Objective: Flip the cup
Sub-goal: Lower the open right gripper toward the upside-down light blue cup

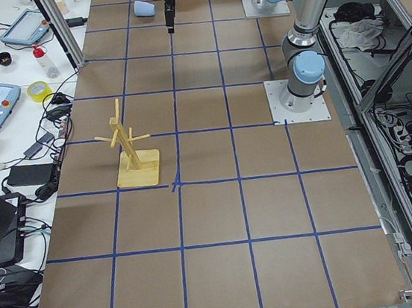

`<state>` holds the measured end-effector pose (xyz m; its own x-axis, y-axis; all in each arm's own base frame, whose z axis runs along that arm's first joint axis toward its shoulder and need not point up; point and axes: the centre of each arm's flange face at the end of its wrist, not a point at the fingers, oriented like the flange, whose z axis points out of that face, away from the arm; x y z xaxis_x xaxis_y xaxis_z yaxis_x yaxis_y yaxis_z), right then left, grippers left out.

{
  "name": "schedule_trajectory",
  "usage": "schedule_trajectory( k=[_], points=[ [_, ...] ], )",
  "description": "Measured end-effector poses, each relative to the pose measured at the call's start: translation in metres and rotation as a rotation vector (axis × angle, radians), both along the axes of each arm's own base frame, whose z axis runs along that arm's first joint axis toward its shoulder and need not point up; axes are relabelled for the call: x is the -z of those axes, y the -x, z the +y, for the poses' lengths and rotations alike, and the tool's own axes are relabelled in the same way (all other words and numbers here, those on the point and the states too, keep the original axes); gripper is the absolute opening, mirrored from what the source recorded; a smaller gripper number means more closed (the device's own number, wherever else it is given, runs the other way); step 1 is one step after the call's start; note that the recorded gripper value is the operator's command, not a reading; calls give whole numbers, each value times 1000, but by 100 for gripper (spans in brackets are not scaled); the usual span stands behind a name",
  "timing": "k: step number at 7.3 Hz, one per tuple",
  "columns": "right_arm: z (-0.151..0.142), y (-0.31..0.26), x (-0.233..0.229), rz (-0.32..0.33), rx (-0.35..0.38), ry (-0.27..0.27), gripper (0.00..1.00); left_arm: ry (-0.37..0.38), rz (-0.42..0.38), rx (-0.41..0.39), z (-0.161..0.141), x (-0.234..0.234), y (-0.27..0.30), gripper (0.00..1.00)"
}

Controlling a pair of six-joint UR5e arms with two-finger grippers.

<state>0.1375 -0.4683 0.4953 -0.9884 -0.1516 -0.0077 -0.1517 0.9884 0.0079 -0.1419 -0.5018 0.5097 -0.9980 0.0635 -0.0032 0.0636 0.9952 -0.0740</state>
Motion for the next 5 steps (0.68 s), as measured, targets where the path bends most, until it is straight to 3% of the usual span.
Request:
schedule_trajectory(
  k=[5],
  points=[
    [-12,4,3,0,14,26,100,-1,1,0,0,0,0,100]
  ],
)
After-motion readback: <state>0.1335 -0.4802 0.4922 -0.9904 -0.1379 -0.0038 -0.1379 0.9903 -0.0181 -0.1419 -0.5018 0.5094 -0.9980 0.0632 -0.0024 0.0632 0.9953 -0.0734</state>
